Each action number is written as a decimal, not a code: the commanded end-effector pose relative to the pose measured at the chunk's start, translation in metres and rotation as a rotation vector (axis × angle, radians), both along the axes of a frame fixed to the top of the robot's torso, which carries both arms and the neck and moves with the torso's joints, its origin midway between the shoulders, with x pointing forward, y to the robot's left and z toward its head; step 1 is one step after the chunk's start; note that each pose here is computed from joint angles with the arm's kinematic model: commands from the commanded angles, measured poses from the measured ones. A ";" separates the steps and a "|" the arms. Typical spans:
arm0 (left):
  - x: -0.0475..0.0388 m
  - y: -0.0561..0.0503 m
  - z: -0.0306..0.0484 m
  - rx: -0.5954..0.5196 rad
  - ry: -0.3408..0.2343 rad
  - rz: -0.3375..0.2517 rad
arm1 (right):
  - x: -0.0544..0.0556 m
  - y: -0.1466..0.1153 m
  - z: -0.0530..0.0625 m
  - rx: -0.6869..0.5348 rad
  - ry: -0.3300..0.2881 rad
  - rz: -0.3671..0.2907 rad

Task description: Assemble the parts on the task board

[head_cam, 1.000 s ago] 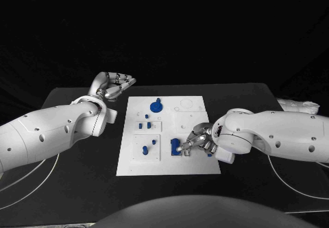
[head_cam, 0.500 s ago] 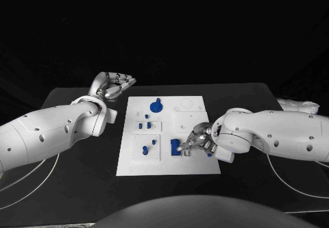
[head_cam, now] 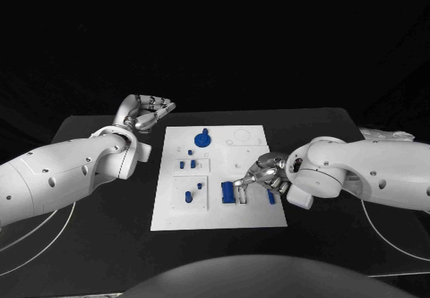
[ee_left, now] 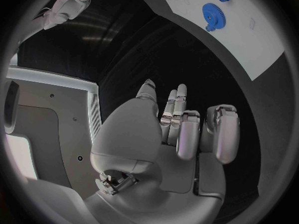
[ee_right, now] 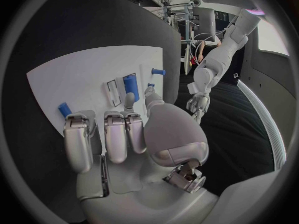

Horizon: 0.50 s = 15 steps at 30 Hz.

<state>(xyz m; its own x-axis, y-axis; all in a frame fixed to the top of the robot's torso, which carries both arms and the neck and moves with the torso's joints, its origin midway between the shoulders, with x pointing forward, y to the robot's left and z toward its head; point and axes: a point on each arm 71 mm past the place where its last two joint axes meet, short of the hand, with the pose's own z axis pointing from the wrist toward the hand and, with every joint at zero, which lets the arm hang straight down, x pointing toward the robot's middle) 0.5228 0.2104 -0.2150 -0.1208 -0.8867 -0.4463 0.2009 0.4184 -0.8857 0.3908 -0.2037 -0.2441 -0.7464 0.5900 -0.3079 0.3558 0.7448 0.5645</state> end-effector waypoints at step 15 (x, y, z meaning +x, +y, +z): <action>0.0006 -0.005 0.0003 -0.004 0.003 -0.016 | -0.016 -0.077 0.008 -0.273 -0.034 -0.032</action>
